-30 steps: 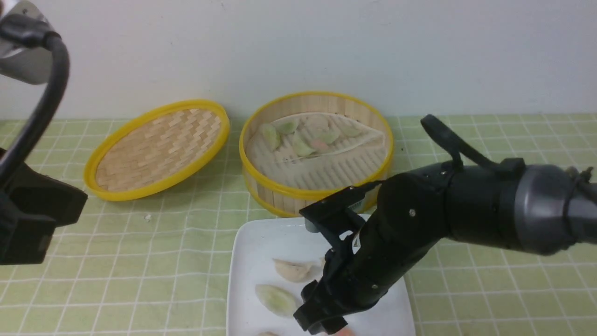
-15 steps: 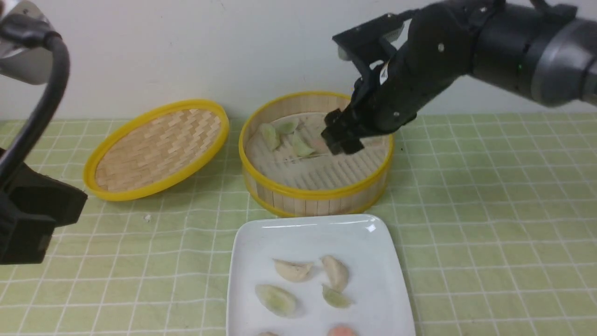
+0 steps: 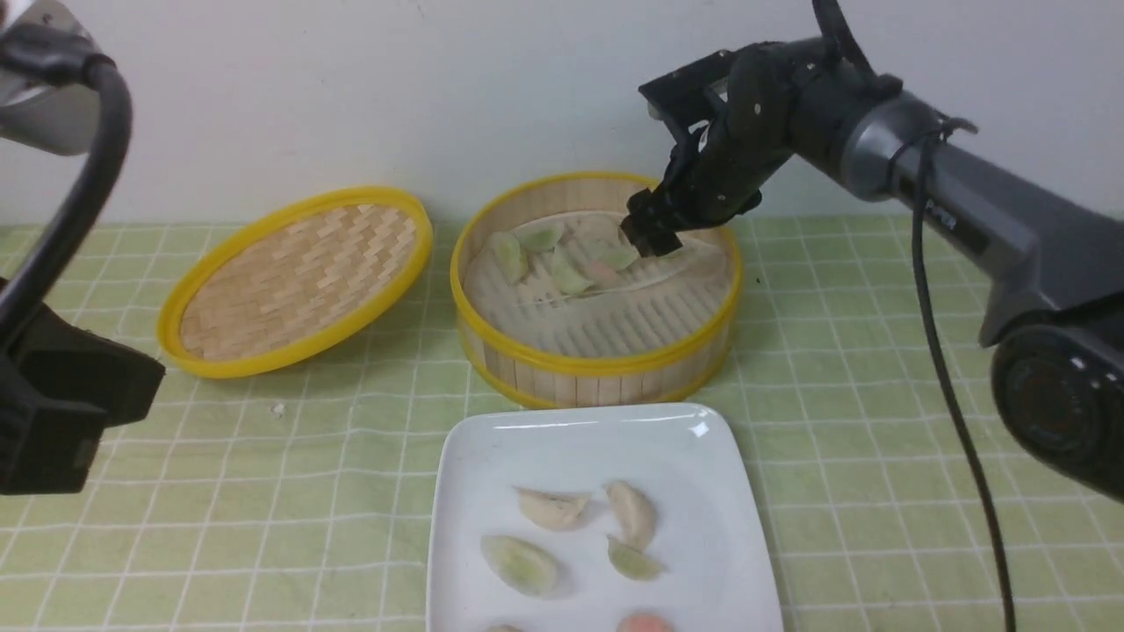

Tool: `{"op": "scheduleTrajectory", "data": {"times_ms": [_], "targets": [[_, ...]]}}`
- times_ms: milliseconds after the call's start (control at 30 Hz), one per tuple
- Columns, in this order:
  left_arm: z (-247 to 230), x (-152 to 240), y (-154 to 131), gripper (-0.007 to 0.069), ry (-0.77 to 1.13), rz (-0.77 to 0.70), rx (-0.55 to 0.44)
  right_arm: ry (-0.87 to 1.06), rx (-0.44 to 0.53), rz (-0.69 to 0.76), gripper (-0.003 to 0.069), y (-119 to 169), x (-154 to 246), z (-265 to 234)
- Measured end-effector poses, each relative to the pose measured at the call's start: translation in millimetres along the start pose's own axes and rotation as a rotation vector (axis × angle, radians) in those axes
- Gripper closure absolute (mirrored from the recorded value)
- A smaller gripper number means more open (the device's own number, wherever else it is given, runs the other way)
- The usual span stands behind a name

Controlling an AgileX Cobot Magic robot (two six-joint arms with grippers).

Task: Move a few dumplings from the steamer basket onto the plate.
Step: Use the right arm to grab a dumpling from inside the steamer

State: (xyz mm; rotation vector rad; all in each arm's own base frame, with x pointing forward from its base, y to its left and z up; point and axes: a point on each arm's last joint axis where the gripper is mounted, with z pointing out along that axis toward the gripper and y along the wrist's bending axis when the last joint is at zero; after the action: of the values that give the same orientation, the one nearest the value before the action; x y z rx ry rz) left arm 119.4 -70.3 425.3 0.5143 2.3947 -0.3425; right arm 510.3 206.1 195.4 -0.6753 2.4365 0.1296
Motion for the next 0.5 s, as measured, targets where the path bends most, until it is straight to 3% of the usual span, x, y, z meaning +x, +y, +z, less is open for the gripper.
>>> {"op": "scheduleTrajectory", "data": {"times_ms": [333, 500], "targets": [[0.0, 0.0, 0.0, 0.0631, 0.000, -0.001, 0.000, -0.057, -0.011, -0.018, 0.0131, 1.4, 8.0, 40.0], [0.0, 0.0, 0.0, 0.0631, 0.000, 0.000, 0.000, -0.089, 0.027, -0.051, 0.0189, -1.9, 5.8, 42.4]]}}
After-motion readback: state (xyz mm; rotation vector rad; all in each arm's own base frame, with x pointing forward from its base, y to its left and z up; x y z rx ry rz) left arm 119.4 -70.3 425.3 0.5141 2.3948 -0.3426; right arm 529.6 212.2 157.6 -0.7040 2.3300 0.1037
